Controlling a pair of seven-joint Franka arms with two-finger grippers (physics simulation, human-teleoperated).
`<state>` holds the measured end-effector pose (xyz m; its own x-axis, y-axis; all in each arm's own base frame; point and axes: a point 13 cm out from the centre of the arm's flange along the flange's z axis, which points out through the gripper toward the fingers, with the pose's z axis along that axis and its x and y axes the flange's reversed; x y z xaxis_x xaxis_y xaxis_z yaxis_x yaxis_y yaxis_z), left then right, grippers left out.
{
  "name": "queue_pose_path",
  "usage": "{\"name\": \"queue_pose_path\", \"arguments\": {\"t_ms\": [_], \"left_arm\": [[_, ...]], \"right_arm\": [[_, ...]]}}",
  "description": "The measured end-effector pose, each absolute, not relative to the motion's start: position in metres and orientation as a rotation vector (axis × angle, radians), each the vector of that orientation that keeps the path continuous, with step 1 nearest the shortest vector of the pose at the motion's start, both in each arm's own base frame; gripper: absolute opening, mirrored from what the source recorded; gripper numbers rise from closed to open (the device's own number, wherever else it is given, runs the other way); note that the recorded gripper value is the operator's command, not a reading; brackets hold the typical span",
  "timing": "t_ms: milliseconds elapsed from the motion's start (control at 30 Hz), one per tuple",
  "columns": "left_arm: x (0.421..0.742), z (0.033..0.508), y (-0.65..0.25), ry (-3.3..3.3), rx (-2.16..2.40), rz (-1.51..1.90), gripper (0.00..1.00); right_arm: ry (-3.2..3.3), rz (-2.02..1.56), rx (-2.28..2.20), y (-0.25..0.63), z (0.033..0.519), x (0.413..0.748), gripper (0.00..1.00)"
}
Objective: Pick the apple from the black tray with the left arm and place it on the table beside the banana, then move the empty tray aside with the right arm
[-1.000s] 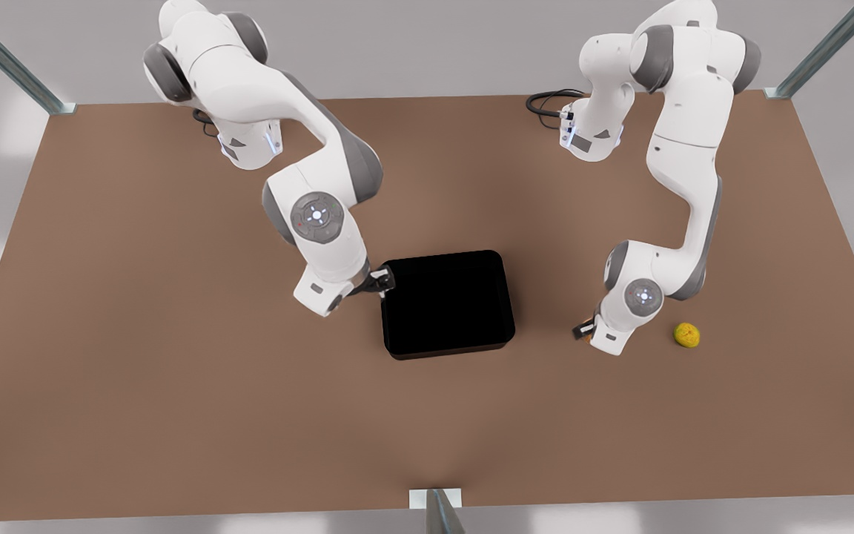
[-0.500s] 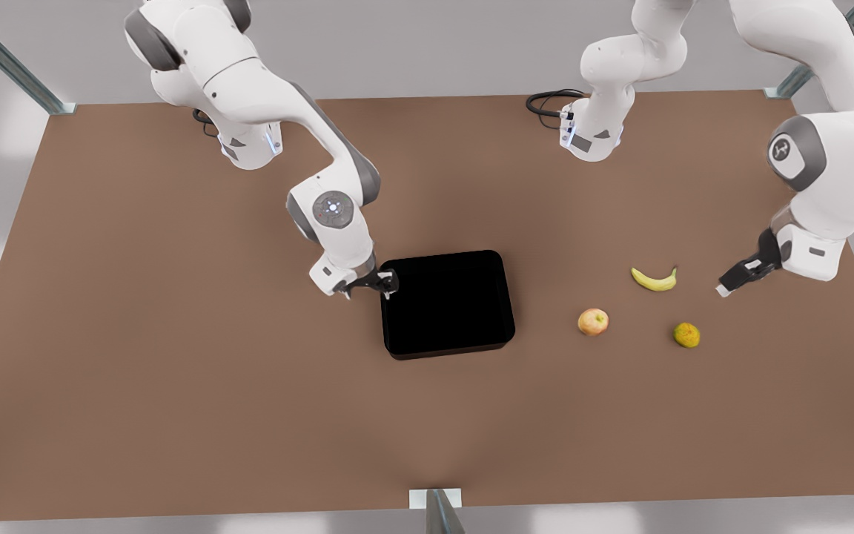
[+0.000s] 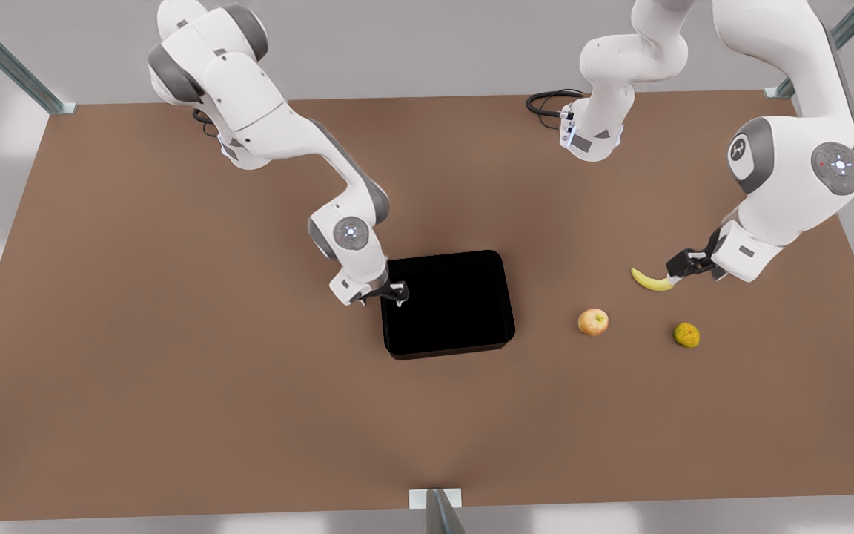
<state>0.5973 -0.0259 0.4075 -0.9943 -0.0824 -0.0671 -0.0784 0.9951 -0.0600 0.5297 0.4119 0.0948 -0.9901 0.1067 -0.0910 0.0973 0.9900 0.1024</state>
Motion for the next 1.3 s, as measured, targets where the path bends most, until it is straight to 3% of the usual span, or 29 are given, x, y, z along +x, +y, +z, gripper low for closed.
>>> {"name": "queue_pose_path", "arguments": {"t_ms": [100,267,633,933,1033,1300], "left_arm": [[0.597,0.407,-0.015,3.072,-0.118,-0.086,1.00],[0.596,0.407,0.019,3.072,-0.151,-0.065,1.00],[0.595,0.406,0.008,3.079,-0.056,-0.056,1.00],[0.595,0.405,0.004,3.081,-0.014,-0.055,1.00],[0.595,0.405,0.010,3.081,-0.022,-0.052,1.00],[0.595,0.406,0.015,3.081,-0.016,-0.043,1.00]], "right_arm": [[3.058,0.142,0.137,0.413,0.063,0.522,0.97],[3.038,0.176,0.126,0.416,0.061,0.528,0.86],[3.026,0.202,0.116,0.416,0.077,0.535,0.33],[3.036,0.193,0.088,0.415,0.079,0.533,0.19],[3.021,0.207,0.073,0.420,0.101,0.537,0.12],[3.022,0.190,0.044,0.409,0.152,0.542,0.07]]}}
